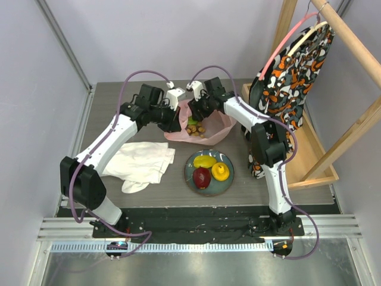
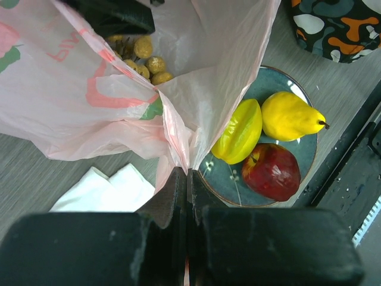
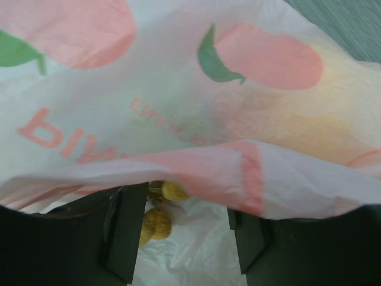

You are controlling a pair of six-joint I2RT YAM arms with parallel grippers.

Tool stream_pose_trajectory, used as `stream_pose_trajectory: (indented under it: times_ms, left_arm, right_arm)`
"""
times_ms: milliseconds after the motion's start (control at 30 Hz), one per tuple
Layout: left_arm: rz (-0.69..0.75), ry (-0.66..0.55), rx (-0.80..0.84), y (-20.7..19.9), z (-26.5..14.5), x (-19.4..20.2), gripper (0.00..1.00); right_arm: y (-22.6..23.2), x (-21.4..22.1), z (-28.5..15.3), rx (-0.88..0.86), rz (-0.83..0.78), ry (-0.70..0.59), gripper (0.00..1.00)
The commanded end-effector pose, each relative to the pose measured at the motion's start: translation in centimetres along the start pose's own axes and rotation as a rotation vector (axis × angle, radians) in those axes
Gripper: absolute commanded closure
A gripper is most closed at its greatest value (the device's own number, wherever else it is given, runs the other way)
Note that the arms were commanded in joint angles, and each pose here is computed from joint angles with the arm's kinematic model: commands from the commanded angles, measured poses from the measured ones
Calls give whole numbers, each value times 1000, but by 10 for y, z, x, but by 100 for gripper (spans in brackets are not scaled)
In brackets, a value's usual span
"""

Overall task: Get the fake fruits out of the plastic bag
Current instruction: Take out the fake fruit from the plastic bag.

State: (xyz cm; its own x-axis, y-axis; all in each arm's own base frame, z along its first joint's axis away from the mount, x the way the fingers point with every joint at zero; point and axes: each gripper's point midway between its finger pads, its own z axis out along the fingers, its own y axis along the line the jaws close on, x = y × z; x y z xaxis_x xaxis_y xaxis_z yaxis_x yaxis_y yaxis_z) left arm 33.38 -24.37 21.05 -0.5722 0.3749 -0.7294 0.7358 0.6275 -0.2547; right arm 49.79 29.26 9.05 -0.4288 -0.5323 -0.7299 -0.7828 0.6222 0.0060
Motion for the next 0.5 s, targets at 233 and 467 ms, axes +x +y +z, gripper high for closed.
stream_pose_trajectory:
  times_ms: [233,467]
  left_arm:
    - [24,-34,27,-7,-9,-15,99]
    - [22,-38,21,-6,-9,-15,99]
  right_arm:
    - [23,-29,31,-42,-105,-52,54]
    - [29,-22,38,-40,-148,-23,76]
